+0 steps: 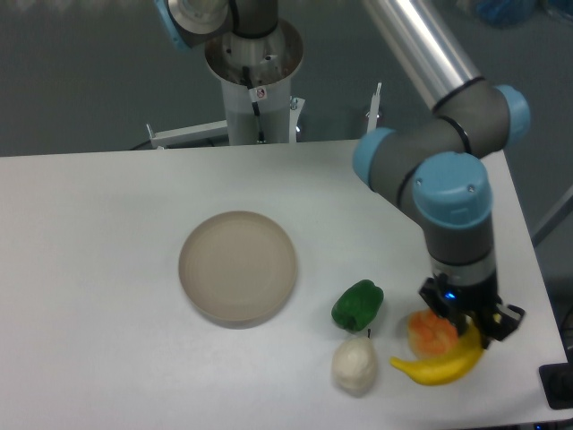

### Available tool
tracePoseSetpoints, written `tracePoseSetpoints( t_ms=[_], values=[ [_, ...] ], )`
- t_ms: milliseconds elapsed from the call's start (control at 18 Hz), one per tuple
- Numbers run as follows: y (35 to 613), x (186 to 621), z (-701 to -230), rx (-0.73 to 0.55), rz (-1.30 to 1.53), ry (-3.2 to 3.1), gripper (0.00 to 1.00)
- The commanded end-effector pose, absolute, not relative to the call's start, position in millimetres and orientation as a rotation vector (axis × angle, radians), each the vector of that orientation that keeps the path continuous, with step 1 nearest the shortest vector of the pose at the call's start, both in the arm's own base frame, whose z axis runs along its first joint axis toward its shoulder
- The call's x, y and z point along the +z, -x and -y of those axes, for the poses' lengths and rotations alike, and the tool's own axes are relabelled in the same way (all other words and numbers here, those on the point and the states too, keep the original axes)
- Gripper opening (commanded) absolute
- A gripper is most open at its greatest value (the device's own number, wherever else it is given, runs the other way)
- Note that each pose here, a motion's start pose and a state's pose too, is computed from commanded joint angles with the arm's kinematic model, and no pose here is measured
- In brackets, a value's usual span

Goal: Place bananas on a plate
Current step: 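Close the gripper on the yellow banana beside the orange fruit, then lift the banana and carry it over the beige plate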

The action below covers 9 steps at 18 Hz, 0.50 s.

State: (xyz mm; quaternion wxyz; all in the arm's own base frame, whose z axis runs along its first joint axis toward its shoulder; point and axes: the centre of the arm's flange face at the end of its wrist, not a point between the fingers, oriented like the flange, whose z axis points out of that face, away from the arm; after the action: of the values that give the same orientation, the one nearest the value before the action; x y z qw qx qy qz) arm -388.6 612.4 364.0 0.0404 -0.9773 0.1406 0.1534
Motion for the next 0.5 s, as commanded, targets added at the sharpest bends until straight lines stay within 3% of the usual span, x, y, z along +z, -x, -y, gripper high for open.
tracePoseSetpoints(
  t_ms=[222, 500],
  values=[
    [329, 361, -596, 0.383, -0.326, 3.037, 0.23],
    [243, 318, -582, 0.192, -0.255, 3.077, 0.22]
  ],
)
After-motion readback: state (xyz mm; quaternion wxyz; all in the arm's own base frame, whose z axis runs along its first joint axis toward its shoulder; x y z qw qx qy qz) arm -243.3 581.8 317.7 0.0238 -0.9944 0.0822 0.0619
